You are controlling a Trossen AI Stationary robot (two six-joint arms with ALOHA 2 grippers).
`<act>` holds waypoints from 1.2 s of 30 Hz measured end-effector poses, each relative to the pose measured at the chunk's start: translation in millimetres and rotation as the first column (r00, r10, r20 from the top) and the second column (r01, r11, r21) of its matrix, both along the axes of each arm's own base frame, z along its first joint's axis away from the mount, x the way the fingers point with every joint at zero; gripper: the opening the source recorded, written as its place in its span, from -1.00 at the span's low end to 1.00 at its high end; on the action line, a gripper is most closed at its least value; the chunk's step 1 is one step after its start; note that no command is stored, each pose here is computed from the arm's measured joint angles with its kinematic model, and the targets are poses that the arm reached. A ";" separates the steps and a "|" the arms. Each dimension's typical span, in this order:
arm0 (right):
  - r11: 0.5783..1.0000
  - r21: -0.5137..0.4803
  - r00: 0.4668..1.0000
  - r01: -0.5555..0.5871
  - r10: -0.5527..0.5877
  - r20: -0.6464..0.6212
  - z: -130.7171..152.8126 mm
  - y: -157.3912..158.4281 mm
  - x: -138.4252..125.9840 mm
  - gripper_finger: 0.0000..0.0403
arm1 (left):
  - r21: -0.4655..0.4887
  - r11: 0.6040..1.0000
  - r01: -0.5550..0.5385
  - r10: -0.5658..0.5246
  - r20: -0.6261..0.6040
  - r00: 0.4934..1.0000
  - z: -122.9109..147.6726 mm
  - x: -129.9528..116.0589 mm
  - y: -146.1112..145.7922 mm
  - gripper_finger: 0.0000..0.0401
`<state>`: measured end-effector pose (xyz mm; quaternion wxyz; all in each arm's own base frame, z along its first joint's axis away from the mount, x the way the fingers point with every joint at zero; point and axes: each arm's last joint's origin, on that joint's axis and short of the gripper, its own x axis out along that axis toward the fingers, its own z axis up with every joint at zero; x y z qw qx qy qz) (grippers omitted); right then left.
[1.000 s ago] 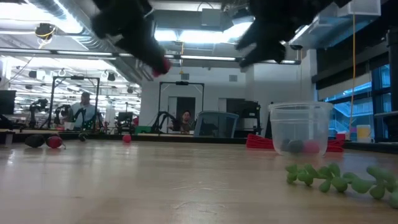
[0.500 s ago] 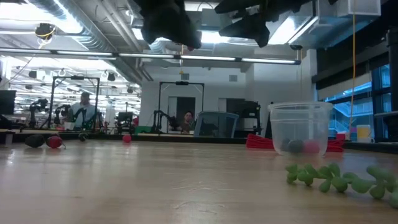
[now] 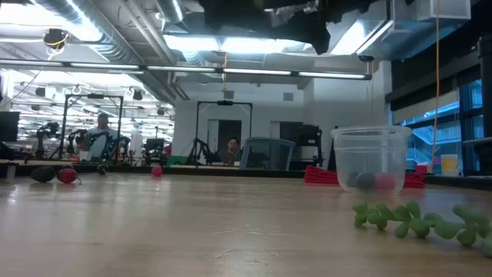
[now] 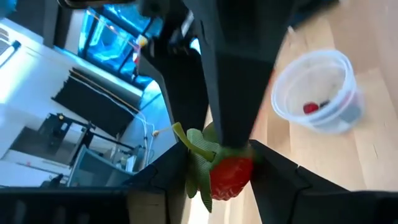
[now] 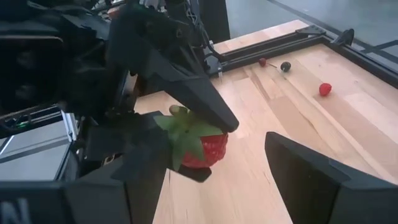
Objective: Pick and placing Produce into tupperware
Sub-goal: Put the red strawberry into the transparent container
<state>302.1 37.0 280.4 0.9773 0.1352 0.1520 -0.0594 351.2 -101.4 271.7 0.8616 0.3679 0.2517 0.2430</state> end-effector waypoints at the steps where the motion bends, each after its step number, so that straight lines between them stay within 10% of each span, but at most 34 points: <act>1: 1.000 0.000 1.000 0.000 0.000 0.000 0.0 0.0 0.0 0.33 | -0.002 1.000 0.006 -0.006 0.008 1.000 1.1 0.9 0.6 -0.29; 13: 1.000 0.000 1.000 0.001 -0.001 0.006 0.4 -0.1 0.3 0.31 | -0.048 0.996 0.075 -0.073 0.055 0.996 6.1 8.6 10.7 -0.29; 23: 1.000 -0.021 1.000 -0.011 0.011 0.007 0.6 0.1 0.3 -0.30 | -0.038 0.997 0.070 -0.068 0.049 0.996 6.1 8.5 11.0 -0.28; 36: 0.998 -0.051 1.000 -0.021 0.021 0.001 0.3 0.1 0.2 -0.31 | -0.036 0.997 0.073 -0.072 0.038 0.997 5.3 8.0 10.3 -0.28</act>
